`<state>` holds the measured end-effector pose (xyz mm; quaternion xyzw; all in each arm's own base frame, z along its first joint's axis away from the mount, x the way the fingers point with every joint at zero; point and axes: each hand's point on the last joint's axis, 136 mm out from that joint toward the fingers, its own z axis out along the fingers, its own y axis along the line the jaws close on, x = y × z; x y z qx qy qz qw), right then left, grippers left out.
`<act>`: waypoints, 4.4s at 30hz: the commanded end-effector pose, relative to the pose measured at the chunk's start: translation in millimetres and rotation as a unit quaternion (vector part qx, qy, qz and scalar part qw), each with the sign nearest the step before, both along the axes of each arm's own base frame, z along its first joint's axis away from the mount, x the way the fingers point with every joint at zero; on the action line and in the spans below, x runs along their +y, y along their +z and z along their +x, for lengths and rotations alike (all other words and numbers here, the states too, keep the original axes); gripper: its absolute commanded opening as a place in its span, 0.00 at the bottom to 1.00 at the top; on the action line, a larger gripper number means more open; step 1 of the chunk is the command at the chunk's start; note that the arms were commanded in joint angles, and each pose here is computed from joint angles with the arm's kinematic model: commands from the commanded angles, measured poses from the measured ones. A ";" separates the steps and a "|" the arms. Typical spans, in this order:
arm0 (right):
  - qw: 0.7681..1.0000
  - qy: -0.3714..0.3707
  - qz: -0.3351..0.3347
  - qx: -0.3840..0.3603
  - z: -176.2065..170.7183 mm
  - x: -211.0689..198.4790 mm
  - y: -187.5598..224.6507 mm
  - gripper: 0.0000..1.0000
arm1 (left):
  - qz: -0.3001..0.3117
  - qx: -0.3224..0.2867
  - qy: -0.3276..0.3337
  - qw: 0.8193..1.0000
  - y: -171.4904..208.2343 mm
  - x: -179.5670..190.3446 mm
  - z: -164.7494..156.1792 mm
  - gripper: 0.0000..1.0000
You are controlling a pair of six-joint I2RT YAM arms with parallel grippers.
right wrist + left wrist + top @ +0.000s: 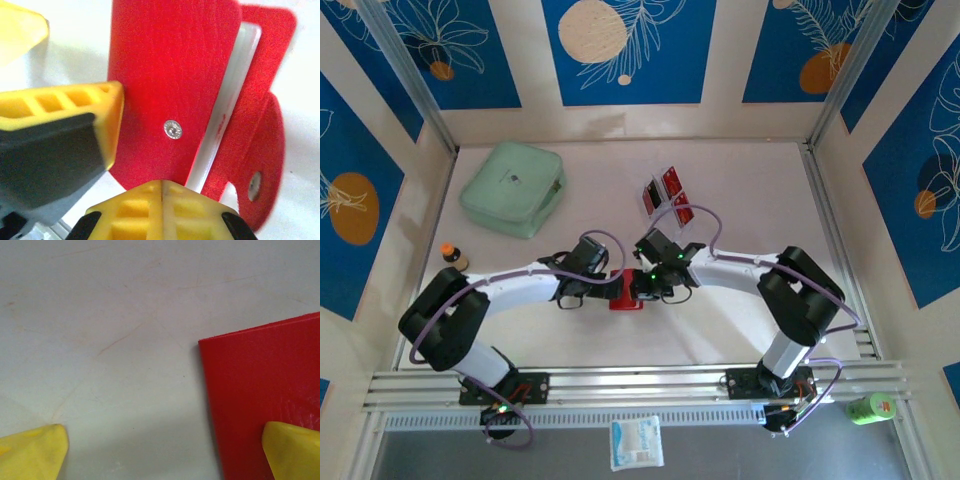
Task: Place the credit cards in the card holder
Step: Close the card holder at the center of the table, then close the button on the card holder.
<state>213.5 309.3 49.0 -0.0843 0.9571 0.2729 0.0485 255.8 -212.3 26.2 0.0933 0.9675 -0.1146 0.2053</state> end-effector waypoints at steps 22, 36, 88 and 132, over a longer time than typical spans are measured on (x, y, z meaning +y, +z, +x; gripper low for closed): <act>0.999 -0.028 0.012 0.010 20.7 -29.9 27.5 0.17 | 0.110 -0.001 -0.037 0.993 -14.1 10.1 -13.3 1.00; 1.000 -0.025 -0.003 0.015 28.0 -25.6 15.7 0.17 | 0.106 -0.003 -0.035 0.994 -13.9 8.7 -12.6 1.00; 0.999 -0.042 -0.012 0.030 27.7 -37.7 3.3 0.05 | 0.092 -0.010 -0.034 0.995 -10.4 5.1 -11.6 1.00; 0.998 -0.026 0.038 0.037 21.4 -13.9 12.8 0.00 | 0.084 -0.012 -0.031 0.996 -12.2 5.6 -13.4 1.00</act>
